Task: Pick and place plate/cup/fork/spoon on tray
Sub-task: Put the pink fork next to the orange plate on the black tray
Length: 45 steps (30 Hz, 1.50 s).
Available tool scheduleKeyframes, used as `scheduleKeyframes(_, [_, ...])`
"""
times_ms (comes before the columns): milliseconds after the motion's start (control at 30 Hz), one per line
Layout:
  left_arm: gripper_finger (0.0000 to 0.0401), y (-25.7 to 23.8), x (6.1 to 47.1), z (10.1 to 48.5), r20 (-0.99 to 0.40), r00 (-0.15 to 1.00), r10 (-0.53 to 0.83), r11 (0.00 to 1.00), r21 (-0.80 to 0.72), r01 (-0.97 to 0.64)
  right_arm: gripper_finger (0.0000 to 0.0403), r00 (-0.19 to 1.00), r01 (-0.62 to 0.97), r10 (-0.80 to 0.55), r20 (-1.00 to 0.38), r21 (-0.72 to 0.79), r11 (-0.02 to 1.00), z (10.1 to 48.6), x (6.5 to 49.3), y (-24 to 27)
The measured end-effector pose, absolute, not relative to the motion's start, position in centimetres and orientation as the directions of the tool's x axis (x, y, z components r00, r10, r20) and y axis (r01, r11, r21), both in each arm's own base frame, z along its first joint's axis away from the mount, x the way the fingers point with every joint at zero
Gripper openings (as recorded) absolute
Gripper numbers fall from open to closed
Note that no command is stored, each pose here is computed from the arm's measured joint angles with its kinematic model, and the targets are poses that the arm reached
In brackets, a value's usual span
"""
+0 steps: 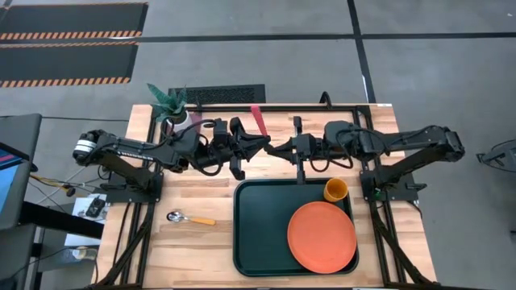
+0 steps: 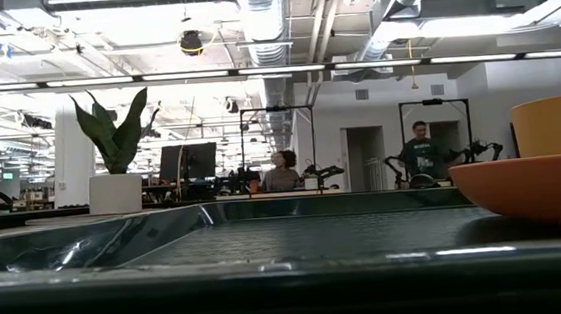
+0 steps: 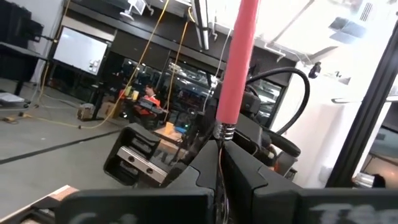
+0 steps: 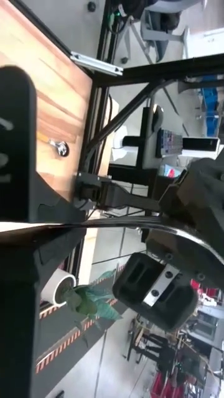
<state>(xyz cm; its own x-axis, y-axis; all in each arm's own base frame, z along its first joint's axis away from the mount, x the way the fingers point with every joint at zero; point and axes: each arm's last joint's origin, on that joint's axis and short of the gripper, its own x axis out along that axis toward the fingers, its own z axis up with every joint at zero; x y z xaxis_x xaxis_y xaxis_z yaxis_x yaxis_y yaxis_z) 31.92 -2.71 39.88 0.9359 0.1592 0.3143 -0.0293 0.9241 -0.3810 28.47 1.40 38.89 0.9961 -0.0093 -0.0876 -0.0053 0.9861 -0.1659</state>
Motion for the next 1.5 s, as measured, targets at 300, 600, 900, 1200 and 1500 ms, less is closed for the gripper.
scheduleKeyframes(300, [0.0000, -2.7, 31.8, 40.1, 0.321, 0.932, 0.170, 0.913, -0.407, -0.026, 0.0003, 0.995, 0.000, -0.019, -0.097, -0.186, 0.983, 40.0, 28.2, 1.9])
scheduleKeyframes(600, [0.0000, -2.7, 31.9, 39.9, 0.307, 0.936, 0.172, 0.912, -0.408, -0.034, 0.0006, 0.990, 0.008, -0.031, -0.135, -0.171, 0.985, 39.7, 28.1, 1.8])
scheduleKeyframes(900, [0.0029, -2.7, 32.0, 39.6, 0.285, 0.943, 0.173, 0.894, -0.447, -0.029, 0.0002, 0.981, 0.101, -0.146, -0.126, -0.307, 0.946, 39.9, 28.1, 1.5])
scheduleKeyframes(1200, [0.0154, -2.7, 32.1, 39.2, 0.239, 0.964, 0.119, 0.821, -0.570, 0.040, 0.0002, 0.944, 0.170, -0.299, -0.139, -0.574, 0.801, 42.2, 27.2, 0.2])
scheduleKeyframes(1500, [0.0205, -3.0, 32.3, 38.7, 0.200, 0.979, 0.036, 0.606, -0.783, 0.137, 0.0001, 0.837, 0.133, -0.545, -0.041, -0.952, 0.275, 46.0, 24.3, 2.6])
